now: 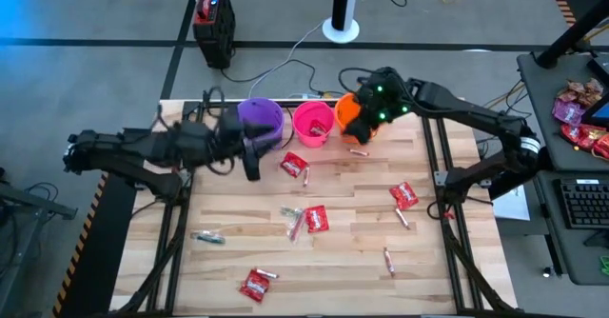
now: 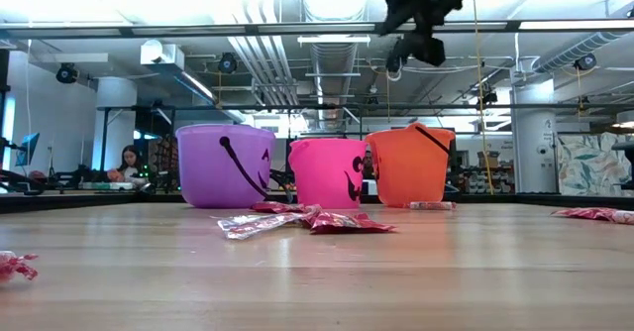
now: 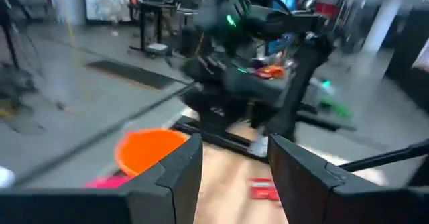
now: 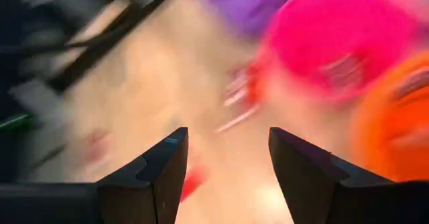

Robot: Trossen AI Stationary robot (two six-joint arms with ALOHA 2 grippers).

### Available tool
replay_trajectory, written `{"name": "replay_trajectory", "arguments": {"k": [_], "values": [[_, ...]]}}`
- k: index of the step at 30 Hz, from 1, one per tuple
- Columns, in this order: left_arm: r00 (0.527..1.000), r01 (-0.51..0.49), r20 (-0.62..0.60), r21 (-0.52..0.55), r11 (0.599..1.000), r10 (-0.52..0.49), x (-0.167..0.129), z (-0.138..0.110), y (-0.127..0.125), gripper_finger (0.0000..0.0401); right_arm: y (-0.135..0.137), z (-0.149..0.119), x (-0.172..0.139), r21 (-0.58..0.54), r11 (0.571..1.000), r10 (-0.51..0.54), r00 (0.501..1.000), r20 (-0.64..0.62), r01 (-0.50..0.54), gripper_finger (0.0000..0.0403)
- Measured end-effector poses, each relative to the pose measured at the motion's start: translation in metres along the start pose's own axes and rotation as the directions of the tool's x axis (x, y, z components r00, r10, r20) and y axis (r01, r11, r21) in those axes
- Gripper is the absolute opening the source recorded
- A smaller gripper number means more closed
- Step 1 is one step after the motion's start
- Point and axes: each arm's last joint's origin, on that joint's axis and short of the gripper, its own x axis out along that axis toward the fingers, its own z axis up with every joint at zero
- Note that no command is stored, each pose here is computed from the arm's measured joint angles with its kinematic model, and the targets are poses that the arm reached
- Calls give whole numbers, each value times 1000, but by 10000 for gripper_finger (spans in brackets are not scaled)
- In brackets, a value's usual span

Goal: Sort candy by brand, put in halloween buckets
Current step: Put the blue candy into the purple bucket

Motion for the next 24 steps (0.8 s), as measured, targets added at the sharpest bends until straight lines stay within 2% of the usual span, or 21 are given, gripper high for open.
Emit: {"name": "replay_trajectory", "arguments": {"k": [1, 2, 4, 5, 7, 9, 11, 16, 18, 21, 24], "values": [[1000, -3, -28, 34, 999, 4, 1, 7, 6, 154, 0, -5, 0, 63, 998, 28, 998, -61, -24, 194], [997, -8, -81, 59, 998, 13, 3, 11, 14, 154, -2, -12, 1, 147, 989, 19, 991, -131, 0, 190], [965, -22, -260, 81, 996, 43, 3, 15, 35, 151, -10, -28, 1, 273, 952, -58, 954, -293, 141, 181], [928, -50, -366, 73, 996, 74, 3, 13, 46, 149, -14, -34, 1, 294, 929, -107, 926, -361, 222, 177], [802, -139, -576, 78, 987, 158, 0, 5, 66, 141, -17, -46, -3, 327, 870, -189, 862, -471, 370, 169], [665, -210, -711, 118, 971, 230, 0, -3, 80, 132, -15, -55, -8, 336, 811, -246, 801, -546, 479, 162], [584, -230, -767, 156, 961, 264, 5, -9, 89, 123, -15, -59, -10, 332, 780, -282, 772, -569, 530, 157], [513, -293, -795, 190, 937, 322, 17, -20, 119, 114, -22, -53, -8, 372, 757, -315, 799, -513, 537, 147], [507, -346, -788, 186, 920, 350, 20, -22, 134, 114, -26, -50, -6, 405, 733, -336, 809, -483, 546, 144], [485, -397, -787, 190, 898, 381, 18, -25, 152, 114, -29, -50, -6, 436, 687, -371, 796, -478, 581, 138], [485, -428, -773, 198, 882, 409, 14, -26, 166, 114, -31, -51, -6, 444, 677, -372, 793, -482, 587, 133]]}}
